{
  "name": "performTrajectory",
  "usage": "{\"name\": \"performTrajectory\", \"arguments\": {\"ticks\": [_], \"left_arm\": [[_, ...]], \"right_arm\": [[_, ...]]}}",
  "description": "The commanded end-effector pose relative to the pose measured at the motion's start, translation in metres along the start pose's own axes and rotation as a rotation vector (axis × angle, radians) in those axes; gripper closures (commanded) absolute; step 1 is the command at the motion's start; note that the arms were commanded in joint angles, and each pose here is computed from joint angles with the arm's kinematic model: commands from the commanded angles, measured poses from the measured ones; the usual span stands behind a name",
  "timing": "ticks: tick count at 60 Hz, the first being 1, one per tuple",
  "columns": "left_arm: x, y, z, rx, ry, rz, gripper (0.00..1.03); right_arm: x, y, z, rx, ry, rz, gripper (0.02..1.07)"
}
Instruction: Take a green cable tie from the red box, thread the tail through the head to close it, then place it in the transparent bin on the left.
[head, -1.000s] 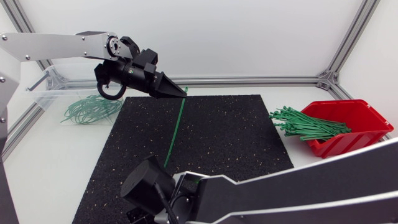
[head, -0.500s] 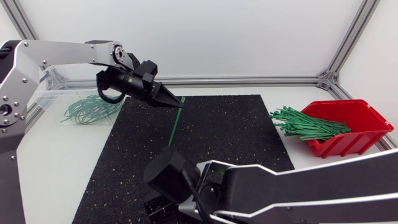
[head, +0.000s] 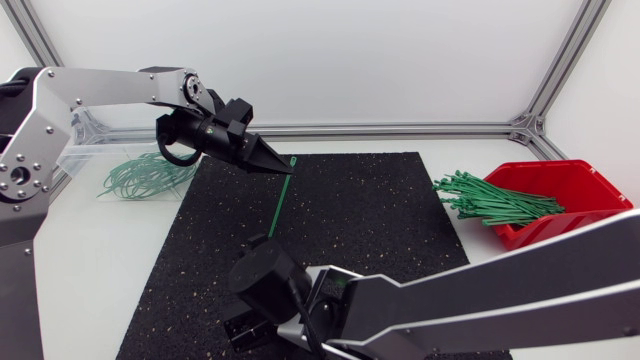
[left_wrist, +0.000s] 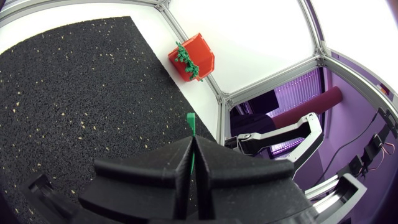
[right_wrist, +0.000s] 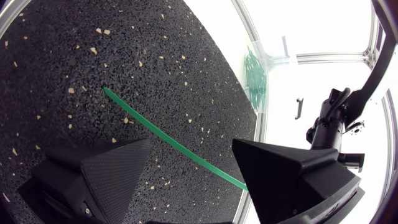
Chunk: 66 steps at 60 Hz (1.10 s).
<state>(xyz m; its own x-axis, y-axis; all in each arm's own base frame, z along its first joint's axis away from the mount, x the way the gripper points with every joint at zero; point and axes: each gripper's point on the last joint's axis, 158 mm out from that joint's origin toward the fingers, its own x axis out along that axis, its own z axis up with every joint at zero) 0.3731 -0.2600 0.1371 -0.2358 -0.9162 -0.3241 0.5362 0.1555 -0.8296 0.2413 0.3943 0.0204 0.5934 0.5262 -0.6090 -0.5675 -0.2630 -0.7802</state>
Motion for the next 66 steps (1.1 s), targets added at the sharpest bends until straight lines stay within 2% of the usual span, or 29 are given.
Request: {"name": "performTrajectory", "arguments": {"ticks": [1,8,15,34,66], "left_arm": [[-0.002,0.005,0.002,0.001,-0.009,-0.011,1.0],[0.001,0.006,0.003,0.002,-0.004,-0.014,1.0],[0.003,0.008,0.003,-0.002,-0.001,-0.016,1.0],[0.002,0.008,0.003,-0.007,-0.001,-0.016,1.0],[-0.002,0.008,0.0,-0.036,0.0,-0.022,1.0]], "right_arm": [[0.005,0.019,-0.006,-0.055,0.016,0.02,0.26],[0.002,0.022,-0.002,-0.061,0.005,0.014,0.39],[0.002,0.026,0.0,-0.064,-0.004,0.01,0.47],[0.002,0.022,0.013,-0.066,-0.03,-0.015,0.63],[0.004,0.031,0.025,-0.114,-0.057,-0.024,0.63]]}}
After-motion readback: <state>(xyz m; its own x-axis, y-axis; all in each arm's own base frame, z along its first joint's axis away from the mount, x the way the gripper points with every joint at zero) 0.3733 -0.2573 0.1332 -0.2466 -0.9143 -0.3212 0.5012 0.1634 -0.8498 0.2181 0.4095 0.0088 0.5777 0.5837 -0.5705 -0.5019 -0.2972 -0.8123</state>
